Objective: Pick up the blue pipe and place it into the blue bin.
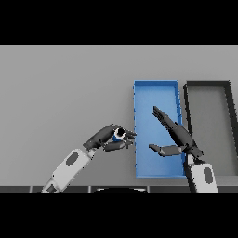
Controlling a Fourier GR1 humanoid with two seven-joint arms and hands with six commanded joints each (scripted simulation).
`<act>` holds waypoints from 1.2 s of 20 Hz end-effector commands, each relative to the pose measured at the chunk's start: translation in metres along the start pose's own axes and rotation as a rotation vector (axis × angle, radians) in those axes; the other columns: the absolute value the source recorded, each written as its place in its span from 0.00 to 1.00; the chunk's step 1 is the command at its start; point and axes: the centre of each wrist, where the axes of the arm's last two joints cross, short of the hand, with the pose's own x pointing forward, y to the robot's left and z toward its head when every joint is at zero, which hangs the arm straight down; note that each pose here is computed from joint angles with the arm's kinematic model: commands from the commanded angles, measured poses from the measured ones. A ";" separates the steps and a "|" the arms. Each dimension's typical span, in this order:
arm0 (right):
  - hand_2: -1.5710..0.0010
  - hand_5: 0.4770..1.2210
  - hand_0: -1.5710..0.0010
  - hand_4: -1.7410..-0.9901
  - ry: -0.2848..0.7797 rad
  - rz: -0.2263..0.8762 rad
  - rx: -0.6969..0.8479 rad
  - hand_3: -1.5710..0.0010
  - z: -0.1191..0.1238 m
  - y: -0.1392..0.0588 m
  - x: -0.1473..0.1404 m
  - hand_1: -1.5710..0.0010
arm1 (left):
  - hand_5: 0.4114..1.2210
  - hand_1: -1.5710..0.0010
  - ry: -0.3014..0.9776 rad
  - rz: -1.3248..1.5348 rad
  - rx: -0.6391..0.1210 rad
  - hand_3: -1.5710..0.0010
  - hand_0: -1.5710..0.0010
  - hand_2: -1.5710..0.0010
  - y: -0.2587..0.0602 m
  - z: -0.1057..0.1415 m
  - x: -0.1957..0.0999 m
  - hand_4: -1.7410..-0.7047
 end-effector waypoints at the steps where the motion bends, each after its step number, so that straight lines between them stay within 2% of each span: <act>1: 1.00 0.03 1.00 0.56 -0.001 0.021 0.043 1.00 -0.008 -0.001 0.010 1.00 | 1.00 0.00 -0.005 -0.003 -0.004 0.05 0.00 0.00 0.000 0.000 0.001 0.00; 4: 1.00 0.03 1.00 0.58 0.028 0.037 0.173 1.00 -0.028 0.005 0.026 1.00 | 1.00 0.00 0.003 -0.002 0.000 0.05 0.00 0.00 0.001 0.000 -0.002 0.00; 7: 1.00 0.06 1.00 0.58 0.004 0.102 0.289 1.00 -0.041 0.018 0.033 1.00 | 1.00 0.00 -0.011 -0.002 -0.004 0.06 0.00 0.00 0.003 0.004 0.001 0.00; 10: 1.00 0.07 1.00 0.65 0.024 0.120 0.371 1.00 -0.068 0.034 0.033 1.00 | 1.00 0.00 -0.015 0.002 -0.015 0.05 0.00 0.00 0.003 0.001 0.003 0.00; 18: 1.00 0.04 1.00 0.70 0.007 0.124 0.501 1.00 -0.114 0.058 0.039 1.00 | 1.00 0.00 -0.009 -0.019 -0.038 0.02 0.00 0.00 0.002 0.003 -0.004 0.00; 20: 0.93 0.04 0.97 0.66 0.003 0.118 0.532 0.97 -0.126 0.066 0.044 0.95 | 1.00 0.00 -0.008 0.015 -0.047 0.06 0.00 0.00 0.006 0.004 -0.002 0.00; 21: 0.85 0.04 0.88 0.59 0.008 0.130 0.540 0.90 -0.131 0.063 0.045 0.86 | 1.00 0.16 -0.008 -0.032 -0.044 0.18 0.11 0.16 0.005 0.004 0.000 0.00; 22: 0.76 0.04 0.78 0.54 0.010 0.137 0.560 0.81 -0.135 0.065 0.046 0.76 | 1.00 0.31 0.063 -0.093 -0.073 0.34 0.25 0.32 0.009 0.005 0.001 0.06; 23: 0.66 0.04 0.66 0.51 0.016 0.147 0.582 0.72 -0.139 0.069 0.046 0.66 | 1.00 0.44 0.136 -0.128 -0.103 0.48 0.37 0.46 0.011 0.006 0.002 0.18; 24: 0.53 0.06 0.54 0.41 0.005 0.148 0.596 0.60 -0.142 0.070 0.045 0.55 | 1.00 0.55 0.156 -0.137 -0.104 0.58 0.48 0.57 0.010 0.007 0.004 0.25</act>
